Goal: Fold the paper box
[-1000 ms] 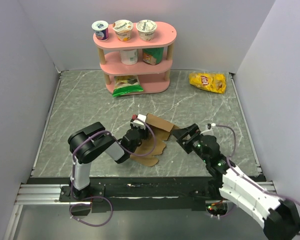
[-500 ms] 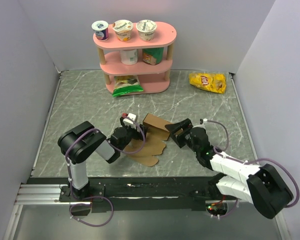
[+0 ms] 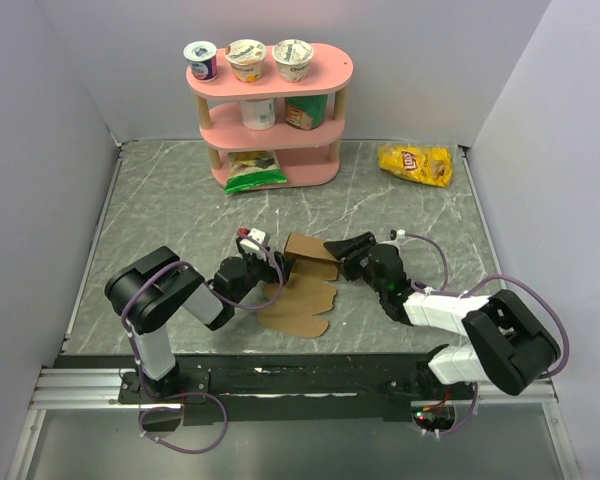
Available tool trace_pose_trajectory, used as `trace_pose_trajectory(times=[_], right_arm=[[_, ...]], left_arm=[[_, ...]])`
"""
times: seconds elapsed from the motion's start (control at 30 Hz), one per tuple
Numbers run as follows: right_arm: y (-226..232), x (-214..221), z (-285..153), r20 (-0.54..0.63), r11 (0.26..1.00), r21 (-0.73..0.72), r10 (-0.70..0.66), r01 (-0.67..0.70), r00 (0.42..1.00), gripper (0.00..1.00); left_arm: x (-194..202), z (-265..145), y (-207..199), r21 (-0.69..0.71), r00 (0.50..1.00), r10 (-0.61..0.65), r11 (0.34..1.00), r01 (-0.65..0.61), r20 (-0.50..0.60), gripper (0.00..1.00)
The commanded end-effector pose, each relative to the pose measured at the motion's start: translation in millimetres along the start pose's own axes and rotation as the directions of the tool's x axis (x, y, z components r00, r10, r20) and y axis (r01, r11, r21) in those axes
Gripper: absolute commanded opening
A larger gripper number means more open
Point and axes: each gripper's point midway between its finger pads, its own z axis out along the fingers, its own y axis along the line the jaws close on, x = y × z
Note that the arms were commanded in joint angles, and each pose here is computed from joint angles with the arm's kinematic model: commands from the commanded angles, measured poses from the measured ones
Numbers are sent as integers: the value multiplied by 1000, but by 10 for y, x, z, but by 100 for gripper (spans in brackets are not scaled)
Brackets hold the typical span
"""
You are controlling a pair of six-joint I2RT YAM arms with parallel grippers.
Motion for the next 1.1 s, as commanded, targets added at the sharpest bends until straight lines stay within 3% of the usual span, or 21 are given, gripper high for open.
trace_pose_trajectory(times=[0.0, 0.23, 0.43, 0.77, 1.07], right_arm=[[277, -67, 55, 42, 997, -76, 30, -26, 999, 47], [227, -54, 100, 40, 997, -64, 43, -41, 998, 33], [208, -36, 117, 36, 998, -53, 39, -37, 999, 26], [189, -33, 128, 35, 999, -39, 24, -23, 999, 24], [176, -35, 121, 36, 999, -33, 8, -7, 999, 24]], left_arm=[[-204, 52, -84, 37, 997, -10, 999, 7, 79, 89], [-244, 161, 28, -31, 992, -23, 999, 27, 126, 89], [-261, 249, 145, -124, 986, -6, 992, 27, 166, 85], [-311, 320, 171, -191, 974, 7, 981, 37, 226, 74], [-491, 292, 33, -110, 951, -42, 991, 79, 307, 70]])
